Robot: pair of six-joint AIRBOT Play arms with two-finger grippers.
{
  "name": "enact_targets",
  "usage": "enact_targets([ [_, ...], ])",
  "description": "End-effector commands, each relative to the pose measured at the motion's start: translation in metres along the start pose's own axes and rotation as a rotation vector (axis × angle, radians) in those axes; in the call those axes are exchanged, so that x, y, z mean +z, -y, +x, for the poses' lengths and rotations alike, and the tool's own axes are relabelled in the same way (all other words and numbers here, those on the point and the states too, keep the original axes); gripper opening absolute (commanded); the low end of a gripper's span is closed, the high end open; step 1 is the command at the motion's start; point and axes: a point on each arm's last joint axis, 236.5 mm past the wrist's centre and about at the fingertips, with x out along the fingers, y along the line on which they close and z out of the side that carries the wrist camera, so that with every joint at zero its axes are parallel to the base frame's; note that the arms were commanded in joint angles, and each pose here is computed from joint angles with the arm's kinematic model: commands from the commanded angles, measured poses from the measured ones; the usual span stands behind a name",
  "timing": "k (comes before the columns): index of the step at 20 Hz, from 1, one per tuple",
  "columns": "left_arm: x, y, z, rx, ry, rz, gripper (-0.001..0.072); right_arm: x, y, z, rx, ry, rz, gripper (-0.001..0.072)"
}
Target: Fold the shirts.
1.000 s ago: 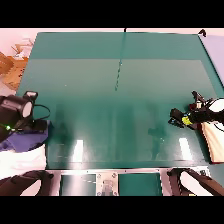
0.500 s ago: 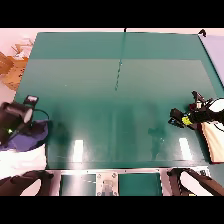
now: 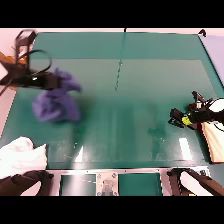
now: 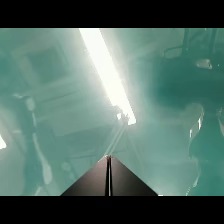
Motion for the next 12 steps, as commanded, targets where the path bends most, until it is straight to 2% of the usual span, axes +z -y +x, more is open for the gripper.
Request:
enact_targets([
  [1,0.017,0.116,0.017,-0.249,0.077,0.118,0.0018,0.000,0.000,0.000,0.000,0.000,0.000,0.0019],
  [4,-0.018,0.184,0.078,-0.343,-0.014,0.183,0.0019,0.000,0.000,0.000,0.000,0.000,0.000,0.0019],
  [5,-0.035,0.195,0.101,-0.353,-0.069,0.188,0.0080,0.000,0.000,0.000,0.000,0.000,0.000,0.0019],
  [6,-0.049,0.198,0.116,-0.353,-0.118,0.181,0.0439,0.000,0.000,0.000,0.000,0.000,0.000,0.0019],
  [7,-0.057,0.194,0.125,-0.345,-0.158,0.149,0.0702,0.000,0.000,0.000,0.000,0.000,0.000,0.0019],
  [12,-0.037,0.114,0.099,-0.231,-0.250,0.062,0.0705,0.000,0.000,0.000,0.000,0.000,0.000,0.0019],
])
